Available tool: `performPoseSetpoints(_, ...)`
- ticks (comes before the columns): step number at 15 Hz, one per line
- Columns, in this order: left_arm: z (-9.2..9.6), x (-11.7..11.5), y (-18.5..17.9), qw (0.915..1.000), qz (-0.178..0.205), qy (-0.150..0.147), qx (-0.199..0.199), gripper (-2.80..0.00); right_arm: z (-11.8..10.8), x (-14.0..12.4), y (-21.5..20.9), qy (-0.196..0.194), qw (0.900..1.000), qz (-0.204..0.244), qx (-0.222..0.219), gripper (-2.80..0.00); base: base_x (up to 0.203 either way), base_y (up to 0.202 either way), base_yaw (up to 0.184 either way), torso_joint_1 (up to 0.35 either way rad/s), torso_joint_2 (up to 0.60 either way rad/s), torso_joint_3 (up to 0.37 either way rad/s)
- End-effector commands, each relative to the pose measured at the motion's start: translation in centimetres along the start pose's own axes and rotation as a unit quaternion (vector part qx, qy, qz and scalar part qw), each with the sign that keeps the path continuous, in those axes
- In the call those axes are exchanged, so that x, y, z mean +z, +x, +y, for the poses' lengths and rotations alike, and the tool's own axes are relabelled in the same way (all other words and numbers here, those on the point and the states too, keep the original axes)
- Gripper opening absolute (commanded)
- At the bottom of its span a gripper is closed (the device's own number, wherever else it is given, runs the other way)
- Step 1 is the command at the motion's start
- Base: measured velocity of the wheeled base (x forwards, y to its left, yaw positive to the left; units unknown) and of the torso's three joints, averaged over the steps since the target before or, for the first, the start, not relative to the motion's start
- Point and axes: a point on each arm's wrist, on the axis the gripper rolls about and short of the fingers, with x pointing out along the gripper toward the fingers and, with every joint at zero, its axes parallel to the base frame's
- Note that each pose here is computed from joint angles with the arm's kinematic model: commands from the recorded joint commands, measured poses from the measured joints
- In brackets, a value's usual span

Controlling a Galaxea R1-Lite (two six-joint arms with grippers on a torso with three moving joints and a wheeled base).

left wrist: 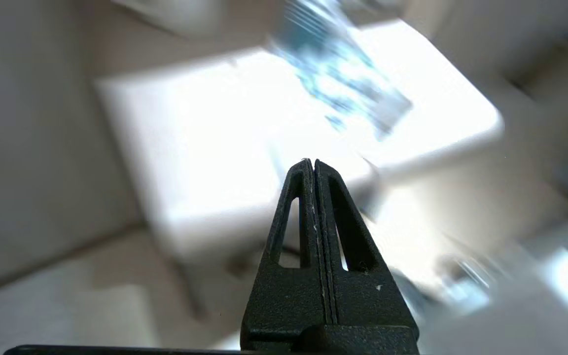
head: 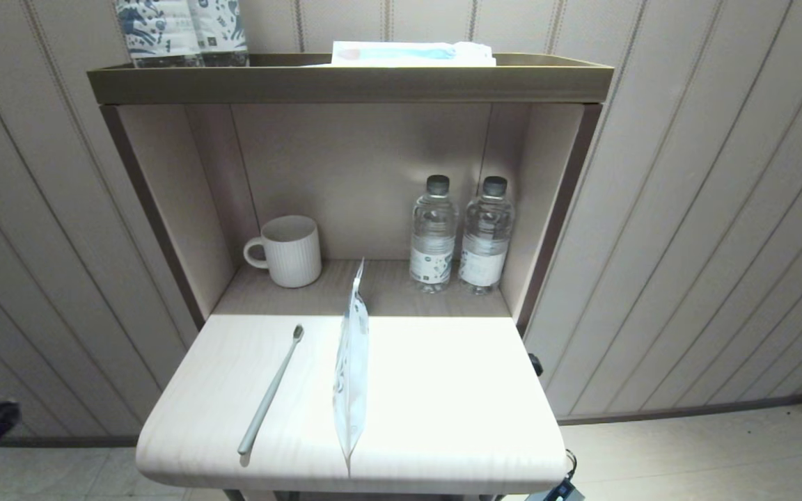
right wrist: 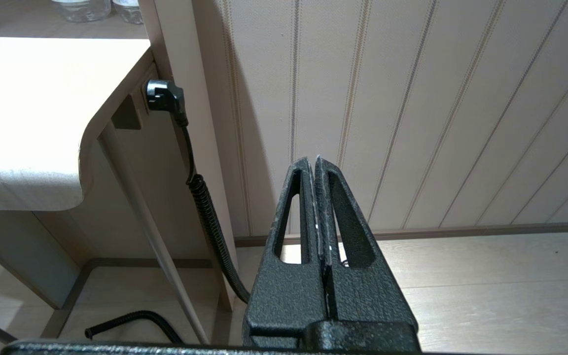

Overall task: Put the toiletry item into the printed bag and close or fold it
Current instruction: Pick up the storage bag

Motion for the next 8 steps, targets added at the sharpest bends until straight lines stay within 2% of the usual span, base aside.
performPoseSetpoints(1, 0.0, 0.4, 2.4, 0.9928, 0.076, -0.009, -0.093, -2.8, 0.0, 0.0, 0.0, 0.0, 1.0, 0.0, 0.0, -2.8, 0.0, 0.0, 0.0, 0.0, 0.0, 0.0)
performPoseSetpoints(3, -1.4, -0.3, 2.3, 0.9724, 0.126, 0.006, -0.196, -2.8, 0.0, 0.0, 0.0, 0.0, 1.0, 0.0, 0.0, -2.8, 0.0, 0.0, 0.0, 0.0, 0.0, 0.0)
performPoseSetpoints(4, -1.7, -0.5, 2.2, 0.9637, 0.145, 0.006, -0.224, 0.0, 0.0, 0.0, 0.0, 0.0, 1.0, 0.0, 0.0, -2.8, 0.0, 0.0, 0.0, 0.0, 0.0, 0.0)
performPoseSetpoints(5, -1.8, -0.4, 2.5, 0.9595, 0.159, 0.004, -0.232, 0.0, 0.0, 0.0, 0.0, 0.0, 1.0, 0.0, 0.0, -2.8, 0.0, 0.0, 0.0, 0.0, 0.0, 0.0)
performPoseSetpoints(8, -2.1, 1.9, 4.4, 0.9579, 0.17, -0.001, -0.231, 0.0, 0.0, 0.0, 0.0, 0.0, 1.0, 0.0, 0.0, -2.8, 0.0, 0.0, 0.0, 0.0, 0.0, 0.0)
